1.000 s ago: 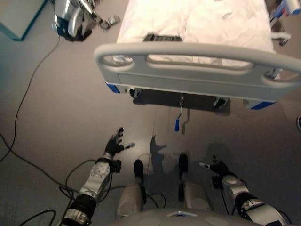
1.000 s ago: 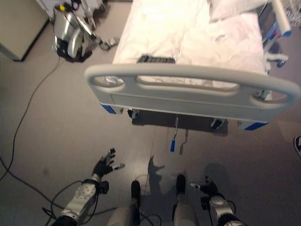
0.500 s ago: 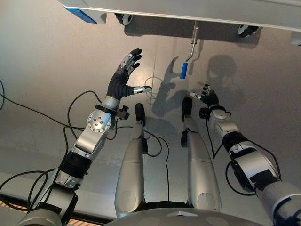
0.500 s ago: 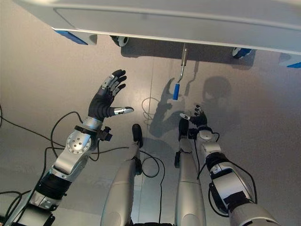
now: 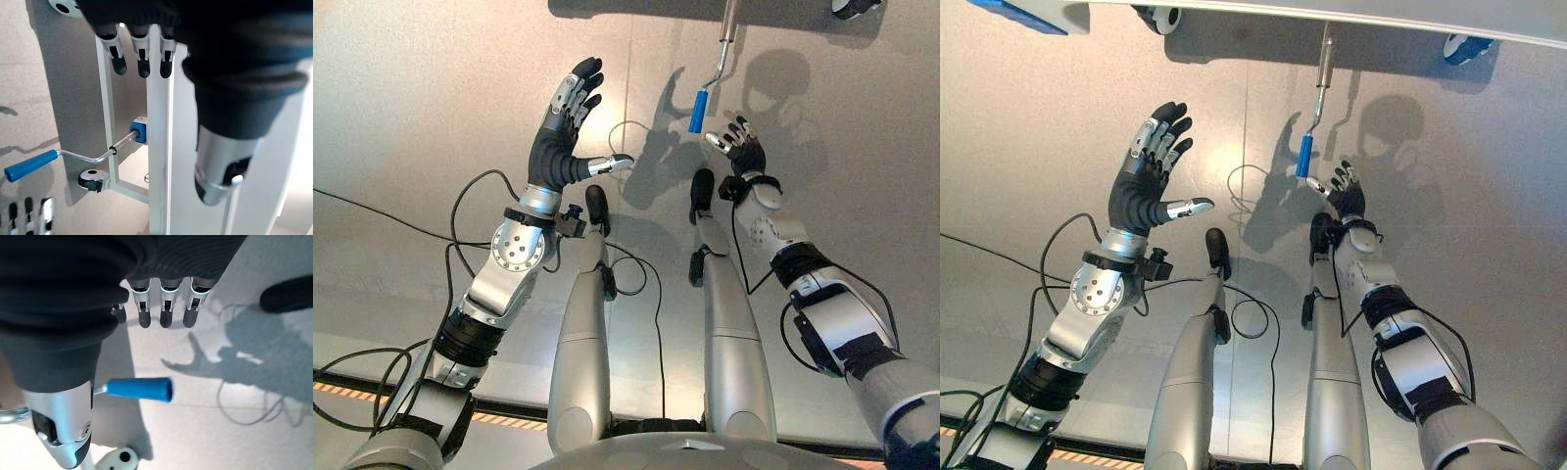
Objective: Raise the hospital bed
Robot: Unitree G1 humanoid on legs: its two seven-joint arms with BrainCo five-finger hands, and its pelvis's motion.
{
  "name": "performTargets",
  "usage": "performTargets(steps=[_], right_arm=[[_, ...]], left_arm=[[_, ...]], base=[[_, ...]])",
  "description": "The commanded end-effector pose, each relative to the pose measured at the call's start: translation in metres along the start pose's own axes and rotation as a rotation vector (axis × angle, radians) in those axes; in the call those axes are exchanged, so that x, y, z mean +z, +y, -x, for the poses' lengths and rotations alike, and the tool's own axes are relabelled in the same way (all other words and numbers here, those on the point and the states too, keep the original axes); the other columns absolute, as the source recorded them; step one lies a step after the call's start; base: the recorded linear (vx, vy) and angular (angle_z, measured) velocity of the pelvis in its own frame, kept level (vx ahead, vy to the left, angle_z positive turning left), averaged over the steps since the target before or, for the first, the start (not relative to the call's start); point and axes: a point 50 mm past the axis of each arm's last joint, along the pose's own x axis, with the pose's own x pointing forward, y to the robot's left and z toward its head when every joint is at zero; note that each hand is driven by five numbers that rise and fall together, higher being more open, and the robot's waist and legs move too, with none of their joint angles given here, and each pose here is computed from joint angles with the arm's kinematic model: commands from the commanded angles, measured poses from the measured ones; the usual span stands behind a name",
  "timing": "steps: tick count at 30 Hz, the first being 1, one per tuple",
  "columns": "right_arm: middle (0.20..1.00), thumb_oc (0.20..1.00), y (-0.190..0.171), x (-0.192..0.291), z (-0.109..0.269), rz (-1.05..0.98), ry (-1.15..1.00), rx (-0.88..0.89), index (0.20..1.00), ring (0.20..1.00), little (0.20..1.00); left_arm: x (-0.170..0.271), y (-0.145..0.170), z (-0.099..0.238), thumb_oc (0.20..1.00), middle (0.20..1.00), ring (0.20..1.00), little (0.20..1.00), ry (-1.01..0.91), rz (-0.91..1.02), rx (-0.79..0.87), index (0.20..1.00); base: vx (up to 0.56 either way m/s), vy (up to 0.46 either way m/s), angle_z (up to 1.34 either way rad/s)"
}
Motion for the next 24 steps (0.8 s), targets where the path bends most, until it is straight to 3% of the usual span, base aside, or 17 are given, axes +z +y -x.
performTargets(steps=[1, 13, 24], right_arm=[[1.0, 1.0, 0.022, 0.015, -0.002, -0.059, -0.058, 0.081, 1.0, 1.0, 1.0], [1.0, 1.0, 0.039, 0.032, -0.02, 0.01, -0.019, 0.089, 1.0, 1.0, 1.0], [1.0, 1.0, 0.033, 0.026, -0.026, 0.088, 0.052, 0.043, 1.0, 1.0, 1.0]], left_arm=[[0.04, -0.001, 0.003, 1.0, 1.0, 1.0, 1.0, -0.18, 0.027, -0.023, 1.0], [0.045, -0.007, 0.0, 1.0, 1.0, 1.0, 1.0, -0.207, 0.078, -0.018, 1.0], [0.051, -0.014, -0.006, 1.0, 1.0, 1.0, 1.0, -0.249, 0.093, -0.026, 1.0]], base=[[0.0, 0.0, 0.0], [0.01, 0.011, 0.01], [0.0, 0.003, 0.0]])
